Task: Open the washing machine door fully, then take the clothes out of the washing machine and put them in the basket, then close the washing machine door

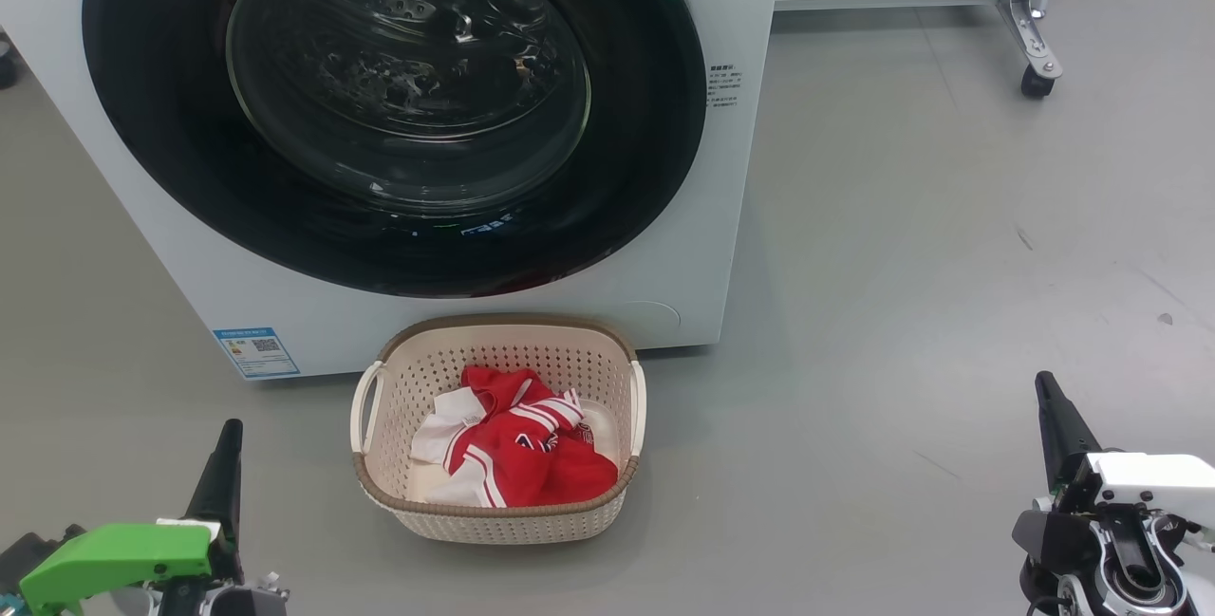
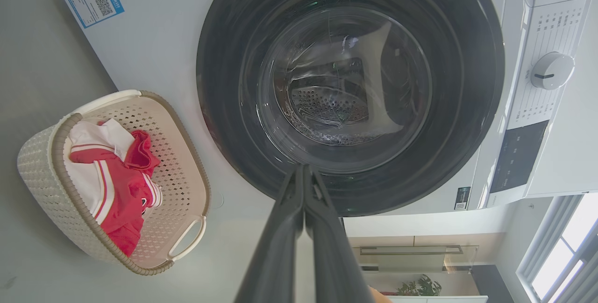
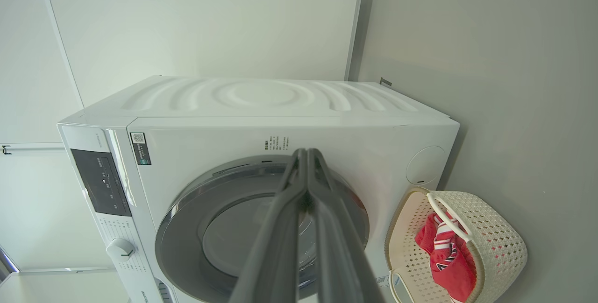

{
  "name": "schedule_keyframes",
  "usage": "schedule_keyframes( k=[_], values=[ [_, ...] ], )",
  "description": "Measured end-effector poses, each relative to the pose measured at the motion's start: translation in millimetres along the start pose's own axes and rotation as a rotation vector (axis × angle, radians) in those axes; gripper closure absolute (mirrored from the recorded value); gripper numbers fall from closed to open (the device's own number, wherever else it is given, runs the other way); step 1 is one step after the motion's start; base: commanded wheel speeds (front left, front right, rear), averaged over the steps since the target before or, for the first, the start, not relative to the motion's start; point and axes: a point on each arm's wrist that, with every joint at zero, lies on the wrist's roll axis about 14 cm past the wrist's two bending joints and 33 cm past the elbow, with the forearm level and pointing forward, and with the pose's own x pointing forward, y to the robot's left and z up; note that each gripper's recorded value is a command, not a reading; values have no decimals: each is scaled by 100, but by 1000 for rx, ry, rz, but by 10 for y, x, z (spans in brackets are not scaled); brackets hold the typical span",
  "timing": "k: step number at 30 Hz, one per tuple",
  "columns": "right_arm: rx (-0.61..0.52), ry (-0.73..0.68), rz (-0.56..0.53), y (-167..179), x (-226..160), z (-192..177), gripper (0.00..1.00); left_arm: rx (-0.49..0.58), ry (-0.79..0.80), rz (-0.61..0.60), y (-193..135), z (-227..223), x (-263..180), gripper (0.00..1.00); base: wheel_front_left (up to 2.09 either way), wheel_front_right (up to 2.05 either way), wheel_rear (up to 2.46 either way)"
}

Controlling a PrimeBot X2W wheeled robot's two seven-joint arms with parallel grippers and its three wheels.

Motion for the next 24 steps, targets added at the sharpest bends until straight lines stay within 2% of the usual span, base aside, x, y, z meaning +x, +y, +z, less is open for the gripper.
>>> schedule_keyframes(
  k=[24],
  values=[
    [1,-1,0,1,2,2,100,-1,-2,-1,-2,5,0,100,0,0,0]
  ],
)
